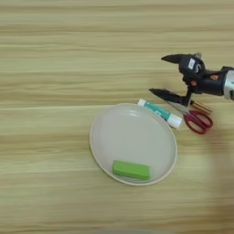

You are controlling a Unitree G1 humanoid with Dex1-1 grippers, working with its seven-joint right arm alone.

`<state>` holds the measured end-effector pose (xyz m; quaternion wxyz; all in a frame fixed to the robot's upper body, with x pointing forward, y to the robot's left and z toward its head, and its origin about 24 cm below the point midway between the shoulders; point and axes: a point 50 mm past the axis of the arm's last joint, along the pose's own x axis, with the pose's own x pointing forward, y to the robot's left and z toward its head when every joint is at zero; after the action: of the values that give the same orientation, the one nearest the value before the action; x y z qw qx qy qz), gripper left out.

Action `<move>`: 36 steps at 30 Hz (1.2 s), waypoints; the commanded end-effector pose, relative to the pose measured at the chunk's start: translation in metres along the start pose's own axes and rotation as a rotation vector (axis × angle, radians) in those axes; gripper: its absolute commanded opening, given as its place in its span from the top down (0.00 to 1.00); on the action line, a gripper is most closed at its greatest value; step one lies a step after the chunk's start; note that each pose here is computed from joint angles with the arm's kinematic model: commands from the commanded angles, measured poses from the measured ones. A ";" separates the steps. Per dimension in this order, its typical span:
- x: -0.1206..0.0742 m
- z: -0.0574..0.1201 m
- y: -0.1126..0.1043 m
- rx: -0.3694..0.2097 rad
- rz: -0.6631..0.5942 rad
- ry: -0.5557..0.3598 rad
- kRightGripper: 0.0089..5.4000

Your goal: Move the objects on the table

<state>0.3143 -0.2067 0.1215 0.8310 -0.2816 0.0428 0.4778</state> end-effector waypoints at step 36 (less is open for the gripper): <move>0.013 0.021 0.061 0.002 0.353 -0.012 0.00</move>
<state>0.2597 -0.1608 0.0861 0.7286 -0.2299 0.1217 0.6336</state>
